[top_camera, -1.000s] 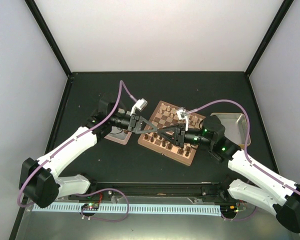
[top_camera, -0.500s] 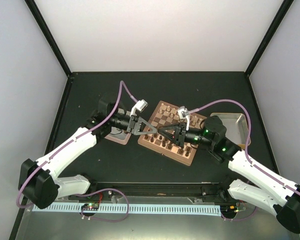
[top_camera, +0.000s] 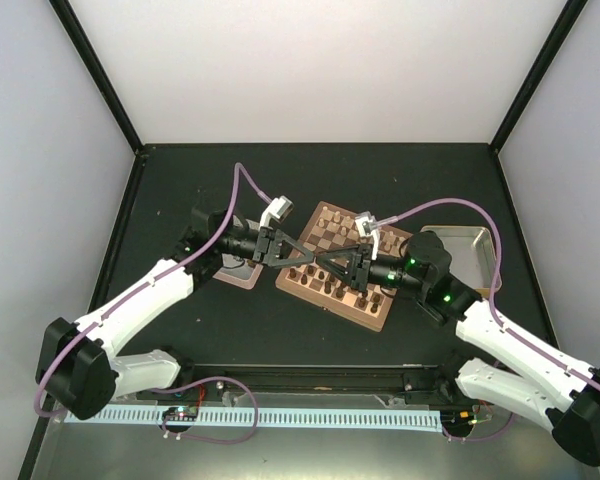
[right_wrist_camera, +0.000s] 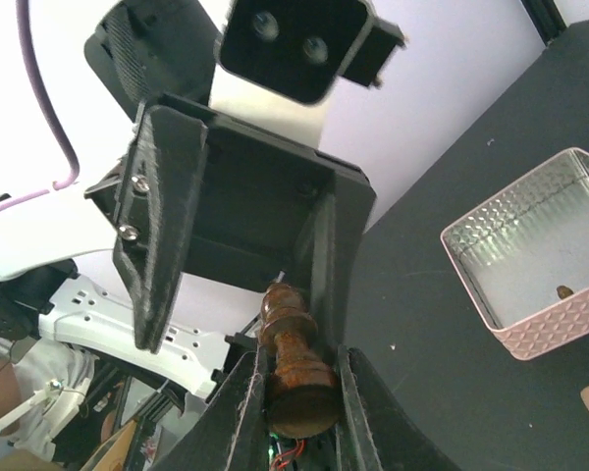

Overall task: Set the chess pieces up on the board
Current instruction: Place the chess piece on the chessboard.

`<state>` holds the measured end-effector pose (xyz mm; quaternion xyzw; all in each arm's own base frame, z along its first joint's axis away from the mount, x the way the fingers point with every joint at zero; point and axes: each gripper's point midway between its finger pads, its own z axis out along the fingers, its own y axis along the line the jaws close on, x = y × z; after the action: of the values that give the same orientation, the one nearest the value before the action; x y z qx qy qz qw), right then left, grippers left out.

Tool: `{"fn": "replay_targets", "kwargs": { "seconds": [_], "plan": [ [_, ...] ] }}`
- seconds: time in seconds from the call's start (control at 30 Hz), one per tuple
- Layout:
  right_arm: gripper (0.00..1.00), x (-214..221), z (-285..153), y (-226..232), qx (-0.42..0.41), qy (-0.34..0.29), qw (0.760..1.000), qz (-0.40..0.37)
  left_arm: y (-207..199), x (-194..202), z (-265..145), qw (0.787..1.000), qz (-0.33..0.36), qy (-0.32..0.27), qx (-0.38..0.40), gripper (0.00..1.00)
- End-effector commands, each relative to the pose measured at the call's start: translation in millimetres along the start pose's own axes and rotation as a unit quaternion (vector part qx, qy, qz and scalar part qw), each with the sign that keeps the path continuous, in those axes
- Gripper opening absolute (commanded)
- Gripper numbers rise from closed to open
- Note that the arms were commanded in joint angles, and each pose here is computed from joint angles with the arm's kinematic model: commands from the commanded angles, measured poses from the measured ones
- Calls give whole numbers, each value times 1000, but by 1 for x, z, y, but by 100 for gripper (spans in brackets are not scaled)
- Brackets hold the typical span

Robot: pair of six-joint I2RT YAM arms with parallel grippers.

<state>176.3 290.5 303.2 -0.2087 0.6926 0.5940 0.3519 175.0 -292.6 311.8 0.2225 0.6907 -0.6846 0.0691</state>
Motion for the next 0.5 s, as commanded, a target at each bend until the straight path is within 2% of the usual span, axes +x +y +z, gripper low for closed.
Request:
{"fn": "replay_targets", "kwargs": {
  "seconds": [0.0, 0.13, 0.37, 0.4, 0.47],
  "plan": [
    [1, 5, 2, -7, 11, 9, 1000, -3, -6, -12, -1, 1000, 11, -19, 6, 43],
    [1, 6, 3, -8, 12, 12, 1000, -1, 0, -12, -1, 1000, 3, -19, 3, 34],
    [2, 7, 3, -10, 14, 15, 1000, 0, 6, -12, 0, 1000, -3, -22, -3, 11],
    [5, 7, 3, -10, 15, 15, 1000, -1, 8, -12, -1, 1000, -6, -23, -7, 9],
    [26, 7, 0, -10, 22, 13, 1000, -2, 12, -13, 0, 999, -8, -27, -18, 7]
  ]
}}
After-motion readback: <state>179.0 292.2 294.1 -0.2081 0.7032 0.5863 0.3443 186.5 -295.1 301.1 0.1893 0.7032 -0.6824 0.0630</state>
